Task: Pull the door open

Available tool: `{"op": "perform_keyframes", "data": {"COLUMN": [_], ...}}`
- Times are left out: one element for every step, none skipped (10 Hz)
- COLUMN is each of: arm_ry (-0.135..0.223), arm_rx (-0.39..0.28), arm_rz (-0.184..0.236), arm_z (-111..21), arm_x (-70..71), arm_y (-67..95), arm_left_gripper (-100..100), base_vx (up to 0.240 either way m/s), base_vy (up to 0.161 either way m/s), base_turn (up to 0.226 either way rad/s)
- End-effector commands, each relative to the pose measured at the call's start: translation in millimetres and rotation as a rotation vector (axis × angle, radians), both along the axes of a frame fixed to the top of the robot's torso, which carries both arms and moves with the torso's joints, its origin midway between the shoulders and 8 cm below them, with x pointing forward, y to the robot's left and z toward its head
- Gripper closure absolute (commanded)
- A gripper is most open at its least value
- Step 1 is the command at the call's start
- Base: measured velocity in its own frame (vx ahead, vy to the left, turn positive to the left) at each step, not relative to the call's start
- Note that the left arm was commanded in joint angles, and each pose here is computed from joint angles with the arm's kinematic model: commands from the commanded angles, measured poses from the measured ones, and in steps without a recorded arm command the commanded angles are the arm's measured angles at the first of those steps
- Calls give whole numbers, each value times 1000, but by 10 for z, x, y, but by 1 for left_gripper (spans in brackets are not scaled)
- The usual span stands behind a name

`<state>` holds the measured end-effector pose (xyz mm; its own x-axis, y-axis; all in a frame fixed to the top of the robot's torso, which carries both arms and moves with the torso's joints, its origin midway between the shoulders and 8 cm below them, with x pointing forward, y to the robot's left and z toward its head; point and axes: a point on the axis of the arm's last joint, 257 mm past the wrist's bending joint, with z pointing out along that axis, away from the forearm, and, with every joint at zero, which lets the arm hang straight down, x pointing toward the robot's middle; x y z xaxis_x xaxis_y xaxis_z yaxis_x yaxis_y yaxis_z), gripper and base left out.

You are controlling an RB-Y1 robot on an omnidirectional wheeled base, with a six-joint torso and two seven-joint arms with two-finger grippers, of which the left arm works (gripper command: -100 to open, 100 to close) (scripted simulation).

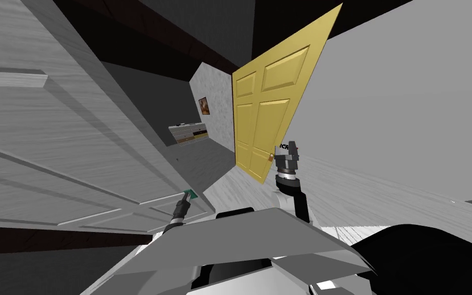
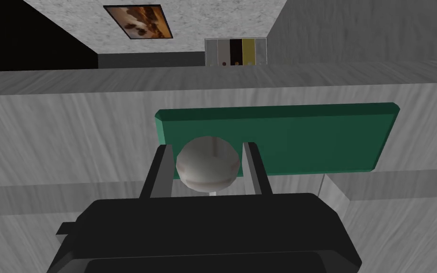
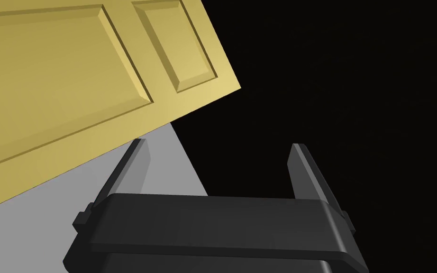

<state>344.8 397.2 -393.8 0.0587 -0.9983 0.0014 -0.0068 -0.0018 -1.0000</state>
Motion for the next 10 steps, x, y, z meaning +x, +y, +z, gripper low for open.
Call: {"op": "perform_keyframes", "data": {"arm_ry": [0,2,1,0,-3,-4,-6,-6,-4,1], "arm_rx": [0,-1,0,0,1,2,2,2,1,-1], "arm_rz": [0,-21,-31,-37,-53,-65,-79,-87,-83,-95], "arm_z": [0,-18,-12,-9,0,7,16,20,15,-6], "arm_x": [0,-113,-162,-189,-272,-326,-397,-433,-409,-490], "arm_y": [0,-14,-10,-8,-3,0,2,3,-12,-13], "arm_left_gripper": [100,100,100,100,100,100,100,100,100,100], "base_vx": [-110,-168,-269,-210,-196,-199,-237,-230,-98,-166], "base_vy": [20,18,52,58,55,60,40,37,14,36], "base_turn": [-33,-140,-192,-112,-162,-146,-135,-101,-15,-137]}}
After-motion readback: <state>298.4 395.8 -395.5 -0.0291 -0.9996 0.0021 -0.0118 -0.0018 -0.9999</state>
